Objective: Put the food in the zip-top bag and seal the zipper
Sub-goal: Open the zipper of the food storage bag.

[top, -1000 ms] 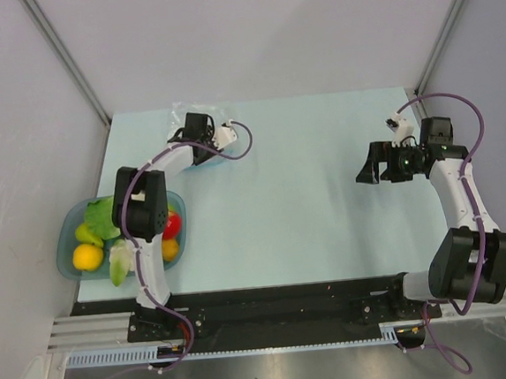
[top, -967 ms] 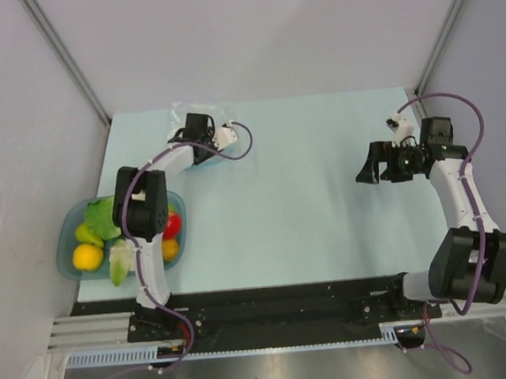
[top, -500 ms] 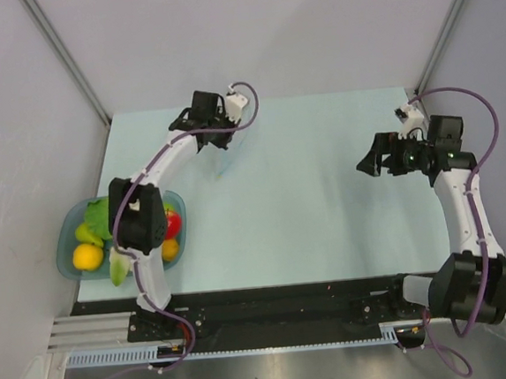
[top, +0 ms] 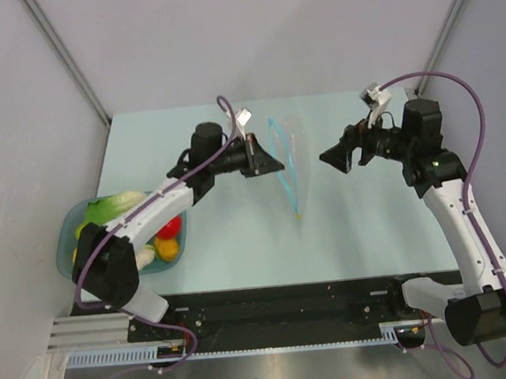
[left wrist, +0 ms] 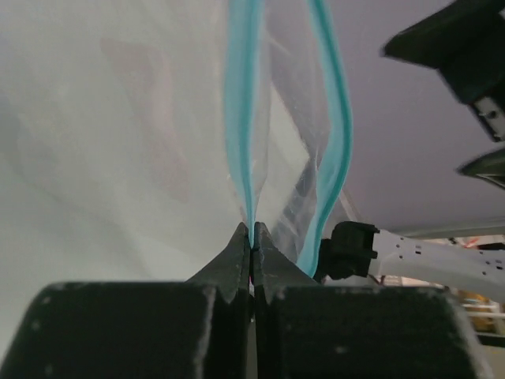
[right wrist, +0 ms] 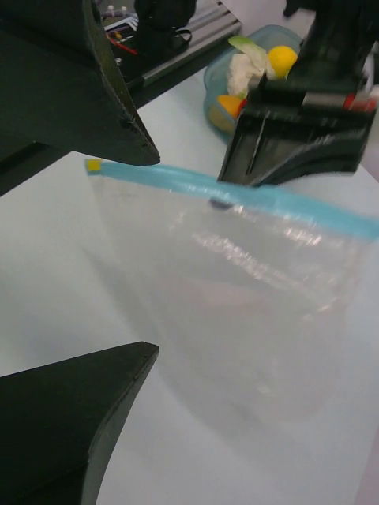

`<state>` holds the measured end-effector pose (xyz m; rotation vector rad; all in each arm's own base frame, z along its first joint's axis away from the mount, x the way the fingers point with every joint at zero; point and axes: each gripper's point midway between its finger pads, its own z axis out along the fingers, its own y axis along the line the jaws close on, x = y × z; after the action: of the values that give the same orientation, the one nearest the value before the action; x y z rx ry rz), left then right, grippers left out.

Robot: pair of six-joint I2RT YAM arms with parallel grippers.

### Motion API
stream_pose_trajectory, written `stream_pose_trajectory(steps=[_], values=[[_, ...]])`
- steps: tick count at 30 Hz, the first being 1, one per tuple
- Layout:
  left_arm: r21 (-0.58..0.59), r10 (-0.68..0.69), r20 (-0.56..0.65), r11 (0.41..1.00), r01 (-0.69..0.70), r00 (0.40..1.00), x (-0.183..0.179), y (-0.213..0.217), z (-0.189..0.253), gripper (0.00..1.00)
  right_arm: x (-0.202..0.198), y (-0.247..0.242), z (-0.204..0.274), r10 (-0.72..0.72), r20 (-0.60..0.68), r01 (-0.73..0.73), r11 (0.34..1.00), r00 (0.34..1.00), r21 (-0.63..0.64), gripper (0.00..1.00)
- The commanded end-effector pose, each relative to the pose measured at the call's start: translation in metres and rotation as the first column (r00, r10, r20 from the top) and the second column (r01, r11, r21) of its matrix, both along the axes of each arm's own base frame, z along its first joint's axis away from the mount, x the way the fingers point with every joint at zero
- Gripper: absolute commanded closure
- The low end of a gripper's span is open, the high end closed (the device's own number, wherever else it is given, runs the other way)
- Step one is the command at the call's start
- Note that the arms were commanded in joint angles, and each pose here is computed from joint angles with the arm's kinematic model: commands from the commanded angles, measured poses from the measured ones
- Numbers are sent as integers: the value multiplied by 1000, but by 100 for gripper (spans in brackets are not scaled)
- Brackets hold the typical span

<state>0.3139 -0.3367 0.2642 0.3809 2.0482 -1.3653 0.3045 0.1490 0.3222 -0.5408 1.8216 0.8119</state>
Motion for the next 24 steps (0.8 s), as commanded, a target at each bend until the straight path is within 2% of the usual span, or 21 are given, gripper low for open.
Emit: stream_pose_trajectory(steps=[1,4,9,10,12,14,19,24], values=[[-225,-91,-260,974,31,961,-18,-6,-26,100,-10,13,-2,28,35,-26,997,999,-67,2],[-217,-94,-328,976,22,940,-19,0,-54,100,-21,25,-17,64,-10,-64,992,998,-104,3],[-143,-34,-339,990,-16,940,-12,20,-77,100,-29,54,-38,89,-41,-94,981,995,-167,4],[-131,-14,-347,991,-33,938,-11,21,-79,100,-40,72,-42,129,-50,-136,975,990,-174,5],[-131,3,-344,990,-51,939,-10,20,-72,100,-33,82,-53,71,-48,-80,972,996,-219,9],[-128,18,-344,990,-66,939,-10,20,-63,100,-39,101,-54,91,-34,-96,974,995,-206,11],[-160,18,-331,984,-75,943,-13,18,-40,100,-31,111,-63,24,-21,-28,970,1000,-242,14],[-187,7,-331,980,-72,944,-17,15,-27,100,-25,131,-58,34,-64,-44,983,997,-176,15]])
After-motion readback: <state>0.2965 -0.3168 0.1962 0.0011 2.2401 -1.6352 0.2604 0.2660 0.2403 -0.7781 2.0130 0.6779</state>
